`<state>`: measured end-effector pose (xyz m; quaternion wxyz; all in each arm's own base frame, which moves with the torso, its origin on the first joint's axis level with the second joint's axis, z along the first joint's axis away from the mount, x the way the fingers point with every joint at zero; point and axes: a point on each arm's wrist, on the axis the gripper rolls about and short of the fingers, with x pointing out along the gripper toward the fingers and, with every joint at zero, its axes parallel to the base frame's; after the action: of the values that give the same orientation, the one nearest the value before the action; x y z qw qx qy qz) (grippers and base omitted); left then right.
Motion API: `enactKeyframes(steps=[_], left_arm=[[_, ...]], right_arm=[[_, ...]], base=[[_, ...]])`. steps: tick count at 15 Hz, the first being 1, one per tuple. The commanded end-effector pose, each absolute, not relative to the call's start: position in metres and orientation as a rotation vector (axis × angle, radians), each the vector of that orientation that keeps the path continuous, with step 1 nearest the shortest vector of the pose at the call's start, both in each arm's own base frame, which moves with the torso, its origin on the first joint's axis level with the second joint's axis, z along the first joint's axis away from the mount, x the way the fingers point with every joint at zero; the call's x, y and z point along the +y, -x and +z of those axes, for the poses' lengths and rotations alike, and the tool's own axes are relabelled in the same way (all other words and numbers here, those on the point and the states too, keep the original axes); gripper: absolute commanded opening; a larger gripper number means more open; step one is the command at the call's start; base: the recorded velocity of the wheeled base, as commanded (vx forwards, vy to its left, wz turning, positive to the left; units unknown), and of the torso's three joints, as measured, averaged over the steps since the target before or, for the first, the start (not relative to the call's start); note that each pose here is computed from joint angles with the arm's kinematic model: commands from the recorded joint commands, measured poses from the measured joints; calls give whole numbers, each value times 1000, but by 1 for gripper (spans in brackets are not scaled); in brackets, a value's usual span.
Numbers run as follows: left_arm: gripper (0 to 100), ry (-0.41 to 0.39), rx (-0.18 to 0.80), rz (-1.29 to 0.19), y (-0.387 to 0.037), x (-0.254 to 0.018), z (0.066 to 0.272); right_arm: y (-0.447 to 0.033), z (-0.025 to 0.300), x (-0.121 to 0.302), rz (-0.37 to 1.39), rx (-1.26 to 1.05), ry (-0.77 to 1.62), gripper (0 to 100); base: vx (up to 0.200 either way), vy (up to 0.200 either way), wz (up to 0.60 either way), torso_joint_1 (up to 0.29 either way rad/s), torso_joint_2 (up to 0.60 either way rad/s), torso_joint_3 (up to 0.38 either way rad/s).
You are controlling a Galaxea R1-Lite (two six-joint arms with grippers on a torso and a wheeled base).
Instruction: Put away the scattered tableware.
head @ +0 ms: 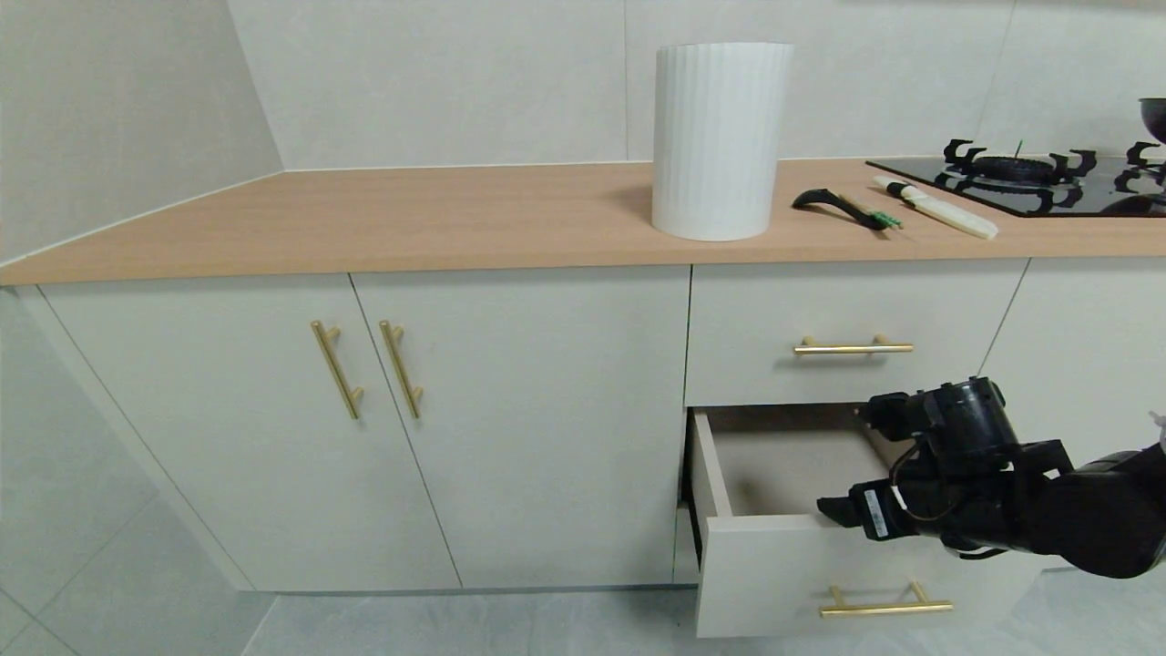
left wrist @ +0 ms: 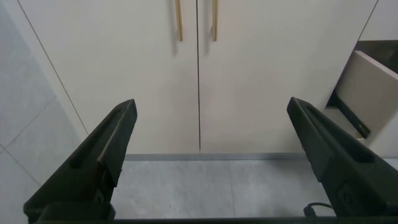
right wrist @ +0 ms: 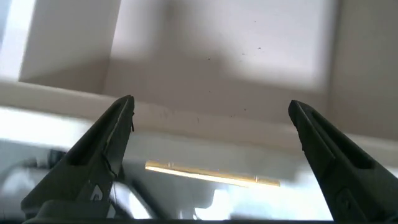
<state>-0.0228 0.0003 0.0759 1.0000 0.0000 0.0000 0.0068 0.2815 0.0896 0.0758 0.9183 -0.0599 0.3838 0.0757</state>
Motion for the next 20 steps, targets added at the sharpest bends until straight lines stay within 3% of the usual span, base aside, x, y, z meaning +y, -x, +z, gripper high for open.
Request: enactKeyframes(steps=[1,20], left_arm=[[100,0,2,14,23,0,76],[100,0,0,14,23,0,76]], right_arm=[[-277,80,94,174,790,134,100],[-213,84,98,342,1173,470,100]], base=[[0,0,0,0,0,0],[0,0,0,0,0,0]])
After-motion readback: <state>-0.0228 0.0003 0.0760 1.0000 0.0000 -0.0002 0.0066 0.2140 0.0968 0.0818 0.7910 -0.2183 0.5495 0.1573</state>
